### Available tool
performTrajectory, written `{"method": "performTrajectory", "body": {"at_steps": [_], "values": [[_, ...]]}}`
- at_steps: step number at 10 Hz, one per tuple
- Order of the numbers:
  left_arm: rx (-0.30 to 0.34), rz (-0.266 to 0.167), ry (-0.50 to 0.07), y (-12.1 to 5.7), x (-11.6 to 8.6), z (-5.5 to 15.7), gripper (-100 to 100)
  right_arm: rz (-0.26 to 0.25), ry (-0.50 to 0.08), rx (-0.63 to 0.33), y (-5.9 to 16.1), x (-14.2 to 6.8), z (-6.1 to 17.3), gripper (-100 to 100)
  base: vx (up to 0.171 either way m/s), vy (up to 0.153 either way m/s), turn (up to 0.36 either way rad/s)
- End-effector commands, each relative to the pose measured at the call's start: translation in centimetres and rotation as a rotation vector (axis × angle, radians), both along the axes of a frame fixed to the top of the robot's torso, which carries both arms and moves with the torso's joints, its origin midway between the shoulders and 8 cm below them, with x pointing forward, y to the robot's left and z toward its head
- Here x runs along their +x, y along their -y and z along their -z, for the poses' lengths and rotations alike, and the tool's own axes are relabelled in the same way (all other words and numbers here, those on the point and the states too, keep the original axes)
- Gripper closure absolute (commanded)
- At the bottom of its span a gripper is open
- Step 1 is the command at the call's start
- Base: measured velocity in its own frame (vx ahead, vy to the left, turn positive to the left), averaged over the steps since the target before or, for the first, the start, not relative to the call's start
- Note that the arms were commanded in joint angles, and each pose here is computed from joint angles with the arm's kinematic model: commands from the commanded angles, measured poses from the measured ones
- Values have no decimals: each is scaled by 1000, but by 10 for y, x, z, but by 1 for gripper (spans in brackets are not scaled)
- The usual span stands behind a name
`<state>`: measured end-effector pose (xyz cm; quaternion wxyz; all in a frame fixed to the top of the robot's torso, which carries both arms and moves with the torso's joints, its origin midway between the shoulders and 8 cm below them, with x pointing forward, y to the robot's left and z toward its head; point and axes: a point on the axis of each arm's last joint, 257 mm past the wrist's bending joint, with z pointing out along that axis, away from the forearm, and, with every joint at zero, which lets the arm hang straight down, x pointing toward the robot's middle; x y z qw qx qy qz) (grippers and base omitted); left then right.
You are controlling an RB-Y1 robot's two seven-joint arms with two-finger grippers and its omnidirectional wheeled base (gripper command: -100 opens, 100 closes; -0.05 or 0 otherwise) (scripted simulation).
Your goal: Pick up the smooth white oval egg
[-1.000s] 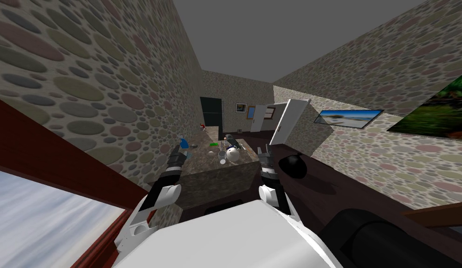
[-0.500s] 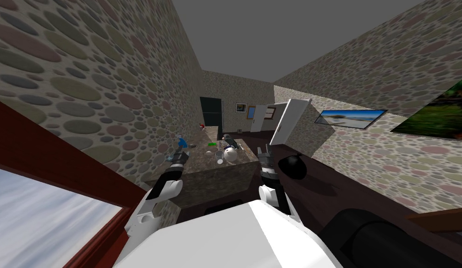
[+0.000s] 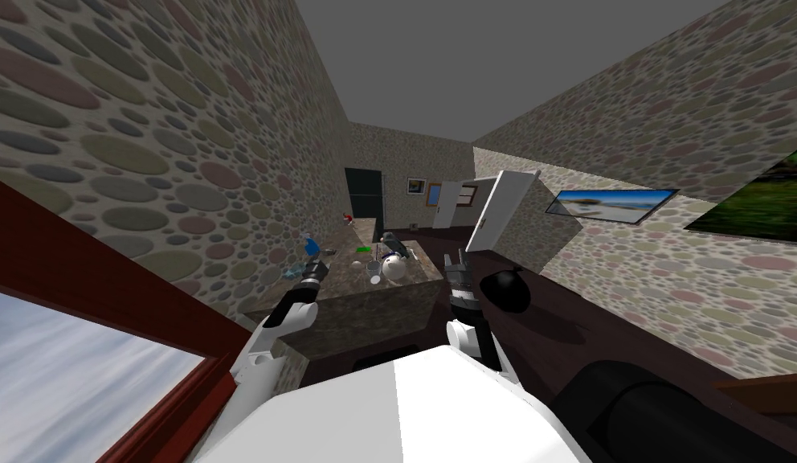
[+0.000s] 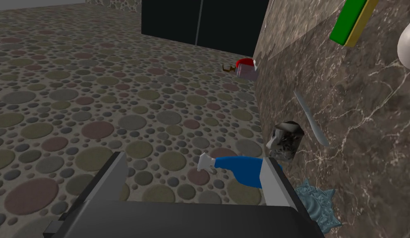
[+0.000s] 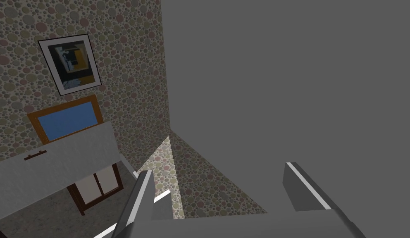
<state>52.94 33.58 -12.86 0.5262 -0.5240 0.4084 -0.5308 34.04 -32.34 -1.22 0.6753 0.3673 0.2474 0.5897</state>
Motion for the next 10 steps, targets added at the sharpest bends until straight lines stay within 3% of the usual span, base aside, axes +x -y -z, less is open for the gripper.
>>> {"method": "performTrajectory", "body": {"at_steps": [1, 10], "values": [[-15, 1, -35, -3, 6, 9, -100, 0, 0, 0, 0, 0, 0, 0, 0, -72, 21], [-127, 11, -279, -9, 53, 68, -100, 0, 0, 0, 0, 0, 0, 0, 8, -71, 26]]}}
